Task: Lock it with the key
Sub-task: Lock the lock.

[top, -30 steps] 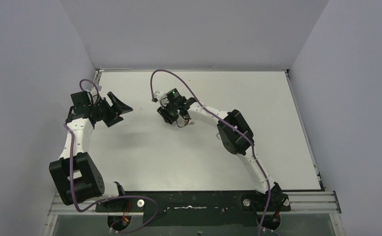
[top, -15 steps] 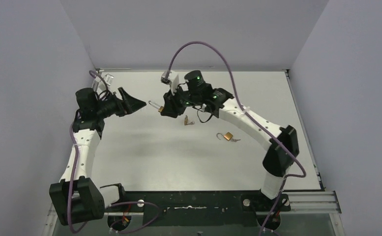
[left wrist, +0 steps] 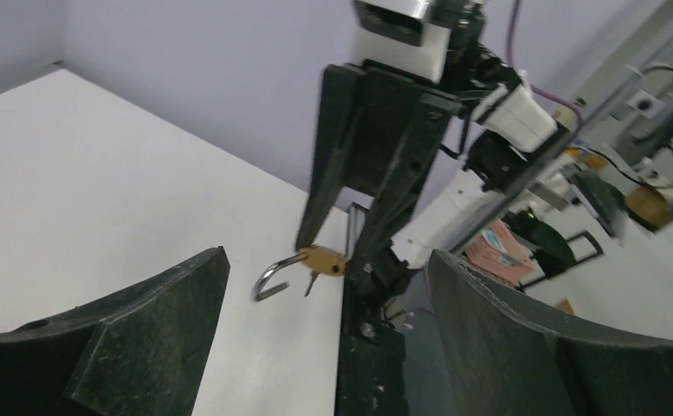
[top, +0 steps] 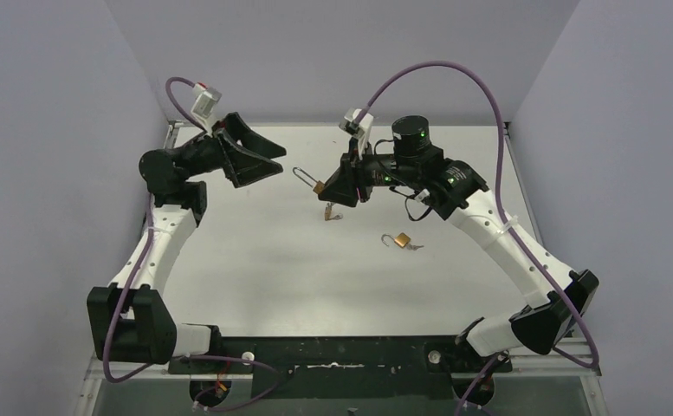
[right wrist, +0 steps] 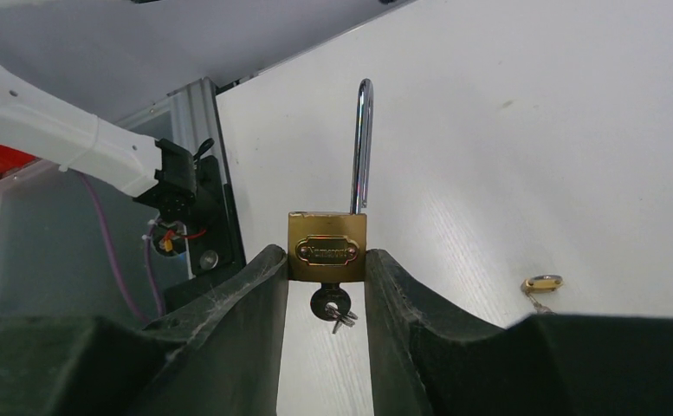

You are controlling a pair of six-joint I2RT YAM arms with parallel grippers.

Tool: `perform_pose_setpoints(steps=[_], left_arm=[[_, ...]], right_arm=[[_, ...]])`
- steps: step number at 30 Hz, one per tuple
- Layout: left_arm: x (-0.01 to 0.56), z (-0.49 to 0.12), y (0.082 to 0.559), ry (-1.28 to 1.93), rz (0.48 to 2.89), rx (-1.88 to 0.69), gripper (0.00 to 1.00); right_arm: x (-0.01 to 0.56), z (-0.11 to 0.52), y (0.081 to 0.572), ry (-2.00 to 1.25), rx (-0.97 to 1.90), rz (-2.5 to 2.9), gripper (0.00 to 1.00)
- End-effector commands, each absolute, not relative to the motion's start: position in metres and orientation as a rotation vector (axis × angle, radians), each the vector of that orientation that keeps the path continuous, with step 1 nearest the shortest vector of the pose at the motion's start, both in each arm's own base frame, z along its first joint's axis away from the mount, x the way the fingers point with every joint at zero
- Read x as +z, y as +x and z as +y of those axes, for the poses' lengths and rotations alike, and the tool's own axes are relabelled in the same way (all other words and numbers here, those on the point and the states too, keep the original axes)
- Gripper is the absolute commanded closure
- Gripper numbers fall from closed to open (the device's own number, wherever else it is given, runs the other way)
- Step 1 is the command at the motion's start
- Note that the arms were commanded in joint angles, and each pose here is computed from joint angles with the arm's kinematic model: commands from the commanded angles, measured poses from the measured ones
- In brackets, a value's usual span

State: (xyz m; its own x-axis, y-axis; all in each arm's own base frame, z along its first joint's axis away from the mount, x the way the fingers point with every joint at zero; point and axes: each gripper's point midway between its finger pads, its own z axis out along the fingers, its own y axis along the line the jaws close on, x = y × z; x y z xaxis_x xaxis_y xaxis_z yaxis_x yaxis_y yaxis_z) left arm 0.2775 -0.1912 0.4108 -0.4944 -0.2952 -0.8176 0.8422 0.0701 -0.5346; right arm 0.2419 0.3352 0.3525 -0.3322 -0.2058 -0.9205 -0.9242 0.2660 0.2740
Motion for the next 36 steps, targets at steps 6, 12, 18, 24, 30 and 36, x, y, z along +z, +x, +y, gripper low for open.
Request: perform_pose_setpoints(steps=[6,12,18,24,30,36], left_arm=[[0.444,-0.226,0.204,1.007,1.324,-1.664,0.20],[0.442,-0.222,0.212,0.974,1.339,-1.641,0.22],[0.446,-0.220,0.230,0.910,1.324,-1.609,0.20],[0.447,-0.222,0.242,0.879,1.318,-1.603,0.19],[0.444,-0.224,0.244,0.881,1.329,-1.608,0.19],[0.446,-0.227,0.241,0.899,1.325,-1.615,0.29]], right_arm=[[0.406,0.316,0.222,-1.009,1.235,1.596,0.76],[0.419,0.312,0.220,-1.007,1.270,1.563,0.76],[0.425,0.312,0.212,-1.029,1.309,1.548,0.75],[0.433,0.314,0.210,-1.030,1.342,1.524,0.75],[0.433,0.318,0.211,-1.032,1.371,1.515,0.75],[0.433,0.321,0.213,-1.029,1.386,1.510,0.75]])
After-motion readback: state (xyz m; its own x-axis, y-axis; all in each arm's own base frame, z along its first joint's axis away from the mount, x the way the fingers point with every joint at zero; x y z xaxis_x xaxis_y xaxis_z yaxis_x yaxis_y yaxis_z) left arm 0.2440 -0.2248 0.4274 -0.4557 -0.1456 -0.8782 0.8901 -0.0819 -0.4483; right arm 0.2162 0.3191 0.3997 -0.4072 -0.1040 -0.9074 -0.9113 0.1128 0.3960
